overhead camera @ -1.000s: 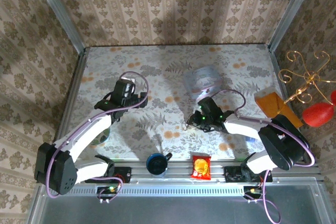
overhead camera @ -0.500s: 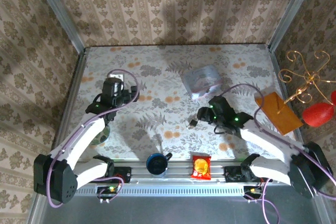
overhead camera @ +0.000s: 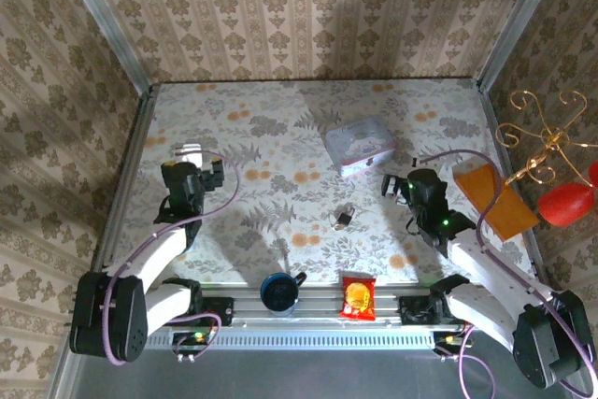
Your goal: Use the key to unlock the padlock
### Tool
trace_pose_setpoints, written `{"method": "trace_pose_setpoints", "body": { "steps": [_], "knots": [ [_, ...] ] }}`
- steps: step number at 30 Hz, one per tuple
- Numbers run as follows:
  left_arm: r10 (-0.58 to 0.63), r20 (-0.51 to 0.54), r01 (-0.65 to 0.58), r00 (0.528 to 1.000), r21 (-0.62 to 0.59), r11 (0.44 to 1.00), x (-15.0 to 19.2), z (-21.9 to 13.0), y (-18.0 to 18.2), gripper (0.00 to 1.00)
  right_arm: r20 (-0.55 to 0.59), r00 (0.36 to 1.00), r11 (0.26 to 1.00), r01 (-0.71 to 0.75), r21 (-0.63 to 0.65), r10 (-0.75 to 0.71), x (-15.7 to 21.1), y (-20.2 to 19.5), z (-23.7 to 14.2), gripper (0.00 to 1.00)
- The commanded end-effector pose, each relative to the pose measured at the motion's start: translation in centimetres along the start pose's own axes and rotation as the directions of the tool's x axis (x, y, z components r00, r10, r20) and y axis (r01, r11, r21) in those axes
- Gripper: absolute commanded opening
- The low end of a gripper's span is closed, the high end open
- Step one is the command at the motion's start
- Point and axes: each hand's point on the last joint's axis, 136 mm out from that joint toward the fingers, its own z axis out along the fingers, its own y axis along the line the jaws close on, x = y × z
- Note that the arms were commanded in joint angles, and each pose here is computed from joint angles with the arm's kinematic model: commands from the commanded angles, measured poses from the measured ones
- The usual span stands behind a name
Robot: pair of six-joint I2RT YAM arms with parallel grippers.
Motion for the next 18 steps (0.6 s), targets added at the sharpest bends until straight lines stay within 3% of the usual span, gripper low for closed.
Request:
{"method": "trace_pose_setpoints", "body": {
  "steps": [1, 4, 8, 18],
  "knots": [
    [-0.006, 0.115, 0.004, 0.993, 0.024, 1.000, -1.7, 0.5, 1.1, 1.00, 0.228, 0.970, 0.996, 0.089, -0.021, -0.082, -4.7, 0.7, -0.6, 1.00],
    [-0.023, 0.123, 0.015, 0.992, 0.067, 0.998, -0.8, 1.1, 1.6, 1.00, 0.285, 0.951, 0.991, 0.131, -0.006, -0.123, -5.4, 0.3, -0.3, 1.00],
    [-0.045, 0.133, 0.030, 0.990, 0.112, 0.993, 0.4, 1.6, 1.6, 1.00, 0.279, 0.946, 0.986, 0.162, 0.025, -0.163, -5.1, -0.9, 1.0, 1.00],
    [-0.032, 0.153, 0.001, 0.988, 0.202, 0.979, 2.9, 3.3, 0.0, 1.00, 0.328, 0.936, 0.989, 0.144, -0.032, -0.125, -5.0, -2.1, 4.0, 1.00]
  ]
}}
